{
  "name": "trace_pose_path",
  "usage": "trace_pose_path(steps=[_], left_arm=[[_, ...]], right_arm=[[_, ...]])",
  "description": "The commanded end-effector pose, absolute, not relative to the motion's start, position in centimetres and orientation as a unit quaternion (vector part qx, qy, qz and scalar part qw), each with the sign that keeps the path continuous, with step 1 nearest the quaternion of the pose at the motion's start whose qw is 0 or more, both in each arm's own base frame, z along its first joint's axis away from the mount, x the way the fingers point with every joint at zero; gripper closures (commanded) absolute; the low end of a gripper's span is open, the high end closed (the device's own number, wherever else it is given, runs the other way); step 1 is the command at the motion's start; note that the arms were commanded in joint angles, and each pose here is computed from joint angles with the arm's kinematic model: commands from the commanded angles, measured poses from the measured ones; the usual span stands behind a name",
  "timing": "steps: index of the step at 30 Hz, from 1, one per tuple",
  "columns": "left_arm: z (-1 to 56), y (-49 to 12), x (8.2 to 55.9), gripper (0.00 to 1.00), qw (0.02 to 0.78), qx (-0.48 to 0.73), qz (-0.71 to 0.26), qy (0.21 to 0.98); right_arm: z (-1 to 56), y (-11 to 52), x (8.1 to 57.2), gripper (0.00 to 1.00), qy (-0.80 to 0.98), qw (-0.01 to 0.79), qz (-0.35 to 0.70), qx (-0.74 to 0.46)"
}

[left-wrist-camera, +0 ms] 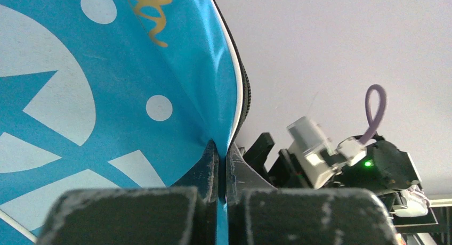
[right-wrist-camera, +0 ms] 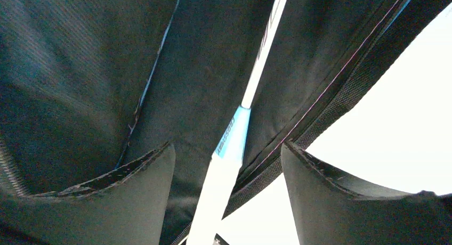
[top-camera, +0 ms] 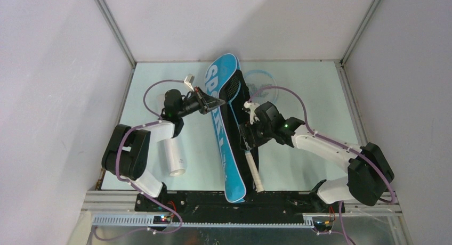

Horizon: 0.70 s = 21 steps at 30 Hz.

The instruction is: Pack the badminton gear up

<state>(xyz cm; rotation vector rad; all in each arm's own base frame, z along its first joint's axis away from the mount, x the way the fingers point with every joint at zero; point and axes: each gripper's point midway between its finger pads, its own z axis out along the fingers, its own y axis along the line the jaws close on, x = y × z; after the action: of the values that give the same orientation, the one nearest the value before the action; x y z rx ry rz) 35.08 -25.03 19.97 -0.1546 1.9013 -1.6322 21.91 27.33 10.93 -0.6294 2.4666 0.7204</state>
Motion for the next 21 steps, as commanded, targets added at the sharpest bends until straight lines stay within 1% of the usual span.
trace_pose_path(steps=[1,5,12,14,15,16,17,19,21], left_arm=[[20.5,-25.2,34.6,1.00,0.338,-0.017,-0.613,0.714],[20.1,-25.3,34.6,1.00,0.336,-0.016,-0.609,0.718],[20.2,-25.3,34.2,1.00,0.338,-0.007,-0.606,0.720],[20.2,-25.3,34.2,1.00,0.339,-0.006,-0.603,0.722],[20.2,-25.3,34.1,1.00,0.340,-0.005,-0.602,0.722],[20.1,-25.3,34.1,1.00,0.340,-0.005,-0.602,0.723],[20.1,-25.4,34.1,1.00,0.340,-0.003,-0.602,0.723],[20.0,-25.5,34.0,1.00,0.338,0.000,-0.600,0.725],[19.8,-25.8,33.8,1.00,0.335,0.005,-0.598,0.728]], right_arm=[[9.9,28.6,20.3,0.28,0.899,0.217,0.288,-0.246],[9.0,30.0,19.5,0.36,0.895,0.196,0.308,-0.257],[6.5,28.9,19.9,0.37,0.919,0.179,0.259,-0.237],[6.1,28.9,19.4,0.41,0.921,0.169,0.256,-0.239],[6.0,28.9,19.3,0.47,0.922,0.166,0.255,-0.239],[6.1,29.0,19.2,0.55,0.922,0.166,0.257,-0.238],[6.4,29.2,19.4,0.73,0.920,0.171,0.261,-0.237],[7.6,29.7,19.9,0.89,0.913,0.187,0.277,-0.233],[9.3,30.4,20.5,0.95,0.903,0.204,0.300,-0.231]])
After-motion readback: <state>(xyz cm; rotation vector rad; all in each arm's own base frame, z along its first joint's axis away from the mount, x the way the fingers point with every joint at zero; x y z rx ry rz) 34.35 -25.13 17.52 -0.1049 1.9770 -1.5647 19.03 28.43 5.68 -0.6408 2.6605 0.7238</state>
